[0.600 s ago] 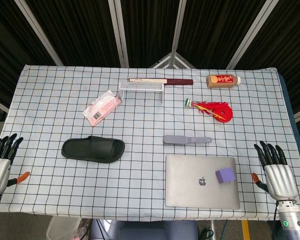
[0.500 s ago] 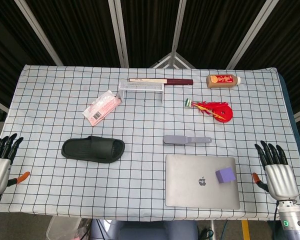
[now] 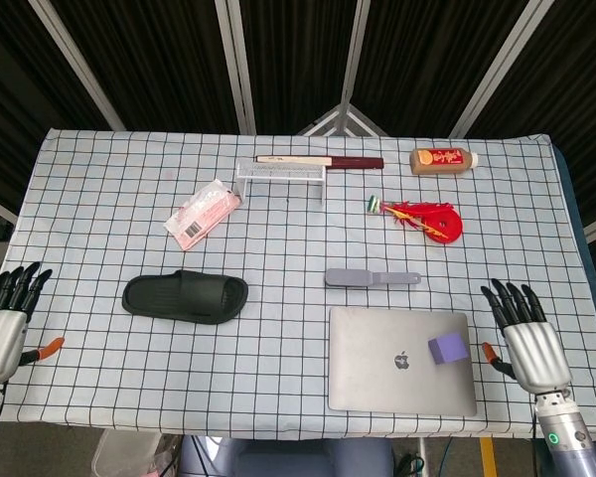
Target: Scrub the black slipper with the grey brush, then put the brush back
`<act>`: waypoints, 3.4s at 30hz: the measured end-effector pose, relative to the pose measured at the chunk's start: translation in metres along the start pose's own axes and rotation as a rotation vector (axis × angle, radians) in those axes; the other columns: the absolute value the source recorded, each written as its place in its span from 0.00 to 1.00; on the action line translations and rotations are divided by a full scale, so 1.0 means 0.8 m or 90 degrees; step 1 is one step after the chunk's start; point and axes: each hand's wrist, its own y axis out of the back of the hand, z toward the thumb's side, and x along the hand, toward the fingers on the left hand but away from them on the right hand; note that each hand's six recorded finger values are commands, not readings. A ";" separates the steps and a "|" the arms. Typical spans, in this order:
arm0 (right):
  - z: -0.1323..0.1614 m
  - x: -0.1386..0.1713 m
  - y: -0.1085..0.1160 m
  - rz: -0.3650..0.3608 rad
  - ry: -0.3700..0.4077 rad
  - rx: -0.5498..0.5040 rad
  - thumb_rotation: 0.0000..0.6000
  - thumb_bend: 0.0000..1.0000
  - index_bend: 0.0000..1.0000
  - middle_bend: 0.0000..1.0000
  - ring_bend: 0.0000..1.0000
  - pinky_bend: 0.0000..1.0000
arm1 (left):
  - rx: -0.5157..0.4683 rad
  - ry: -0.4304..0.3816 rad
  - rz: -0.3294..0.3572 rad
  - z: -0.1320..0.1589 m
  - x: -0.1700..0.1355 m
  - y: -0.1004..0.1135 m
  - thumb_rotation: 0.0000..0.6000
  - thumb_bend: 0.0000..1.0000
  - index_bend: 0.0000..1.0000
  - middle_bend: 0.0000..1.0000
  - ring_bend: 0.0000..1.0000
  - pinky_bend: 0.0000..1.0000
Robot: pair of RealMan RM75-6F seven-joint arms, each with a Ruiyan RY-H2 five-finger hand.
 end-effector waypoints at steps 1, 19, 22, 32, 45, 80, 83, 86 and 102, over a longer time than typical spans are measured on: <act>0.006 -0.006 0.000 0.003 0.012 0.011 1.00 0.38 0.00 0.01 0.00 0.00 | 0.000 -0.001 -0.002 0.000 0.001 -0.001 1.00 0.00 0.00 0.00 0.00 0.00; 0.121 -0.105 -0.030 0.130 0.147 0.017 1.00 0.37 0.12 0.19 0.02 0.01 | -0.008 -0.014 -0.004 0.004 0.008 -0.005 1.00 0.00 0.00 0.00 0.00 0.00; 0.145 -0.121 -0.042 0.156 0.166 0.004 1.00 0.38 0.14 0.21 0.03 0.04 | -0.009 -0.014 -0.005 0.002 0.008 -0.005 1.00 0.00 0.00 0.00 0.00 0.00; 0.168 -0.179 -0.062 0.150 0.169 0.000 1.00 0.38 0.15 0.23 0.03 0.04 | -0.007 -0.012 -0.010 -0.001 0.011 -0.008 1.00 0.00 0.00 0.00 0.00 0.00; 0.175 -0.212 -0.074 0.171 0.162 -0.014 1.00 0.39 0.18 0.25 0.05 0.04 | -0.003 -0.003 -0.020 -0.004 0.016 -0.012 1.00 0.00 0.00 0.00 0.00 0.00; 0.191 -0.238 -0.104 0.151 0.159 0.027 1.00 0.39 0.41 0.42 0.23 0.26 | 0.008 0.006 -0.049 -0.008 0.020 -0.022 1.00 0.00 0.00 0.00 0.00 0.00; 0.189 -0.239 -0.104 0.147 0.156 0.027 1.00 0.39 0.44 0.44 0.26 0.32 | 0.008 0.005 -0.048 -0.007 0.019 -0.022 1.00 0.00 0.00 0.00 0.00 0.00; 0.188 -0.239 -0.104 0.143 0.155 0.029 1.00 0.39 0.45 0.45 0.29 0.35 | 0.009 0.005 -0.048 -0.007 0.019 -0.022 1.00 0.00 0.00 0.00 0.00 0.00; 0.188 -0.236 -0.098 0.118 0.160 0.038 1.00 0.58 0.63 0.59 0.51 0.57 | 0.010 0.000 -0.051 -0.006 0.016 -0.023 1.00 0.00 0.00 0.00 0.00 0.00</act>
